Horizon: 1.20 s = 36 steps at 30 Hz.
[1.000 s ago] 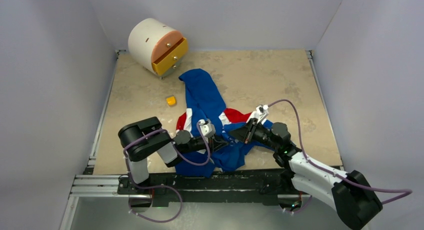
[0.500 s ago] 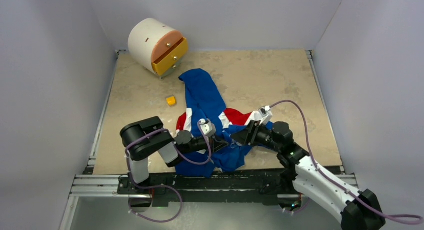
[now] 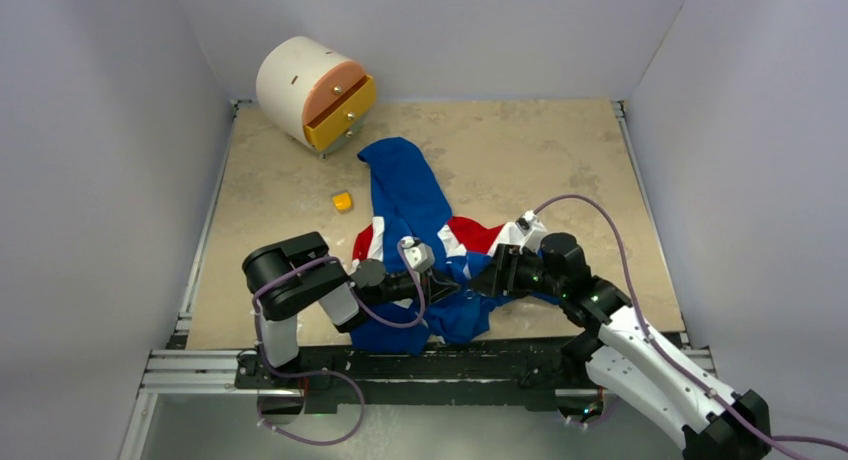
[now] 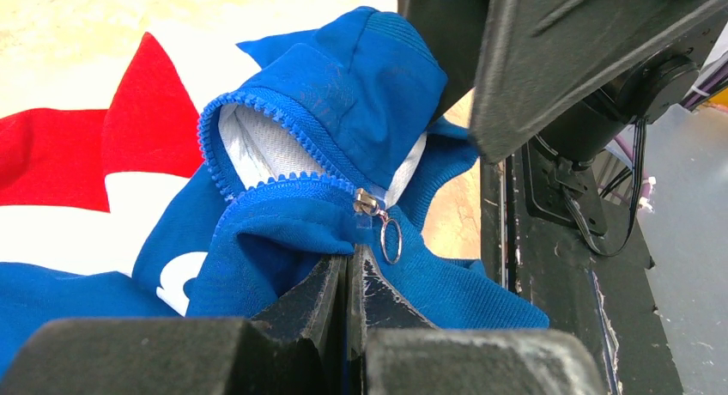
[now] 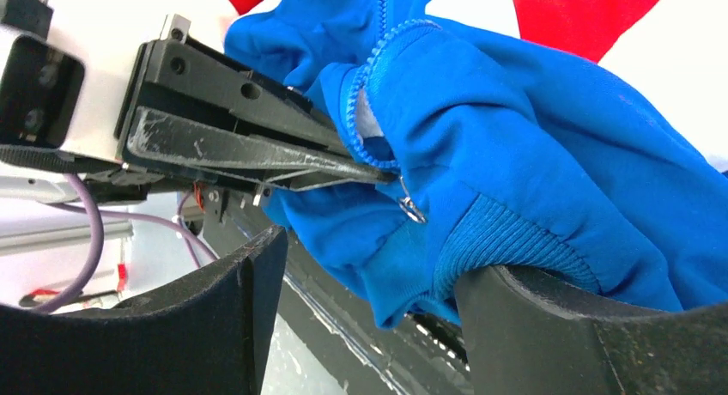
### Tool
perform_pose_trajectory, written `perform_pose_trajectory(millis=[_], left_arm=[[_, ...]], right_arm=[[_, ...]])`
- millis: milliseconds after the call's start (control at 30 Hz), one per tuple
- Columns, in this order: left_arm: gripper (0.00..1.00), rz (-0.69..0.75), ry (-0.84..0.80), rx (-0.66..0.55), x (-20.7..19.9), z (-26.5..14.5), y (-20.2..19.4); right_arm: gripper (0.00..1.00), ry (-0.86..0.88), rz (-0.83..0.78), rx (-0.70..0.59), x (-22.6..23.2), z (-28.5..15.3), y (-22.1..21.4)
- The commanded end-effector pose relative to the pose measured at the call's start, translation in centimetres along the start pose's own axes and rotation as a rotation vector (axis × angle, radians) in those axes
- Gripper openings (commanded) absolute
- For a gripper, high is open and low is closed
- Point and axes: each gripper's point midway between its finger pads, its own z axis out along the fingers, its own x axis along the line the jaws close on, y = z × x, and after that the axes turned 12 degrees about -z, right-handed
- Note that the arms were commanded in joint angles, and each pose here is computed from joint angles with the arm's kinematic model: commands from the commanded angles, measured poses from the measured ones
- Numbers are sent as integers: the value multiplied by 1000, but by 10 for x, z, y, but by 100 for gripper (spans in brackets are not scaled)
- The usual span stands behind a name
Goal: Zip up the jacket
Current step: Insert the zipper into the jacket.
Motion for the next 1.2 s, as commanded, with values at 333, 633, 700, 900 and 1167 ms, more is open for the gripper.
perform_pose_trajectory(millis=[333,633,700,900,1167], left_arm=[[0,27,-96,-96,-21,12,30],[0,1,-93,-66,-18,17,23],[0,-4,-98,-63,-18,18,21],[0,-9,-104,-54,-17,22,20],[0,-18,-104,-47,-18,21,19]], right_arm=[[68,3,-224,83,20,-51,1],[67,52,-513,-146,52,-73,66],[70,30,-578,-162,52,-71,79],[79,-98,-838,-107,32,-59,105],[81,-120,-1330,-22,37,-42,79]])
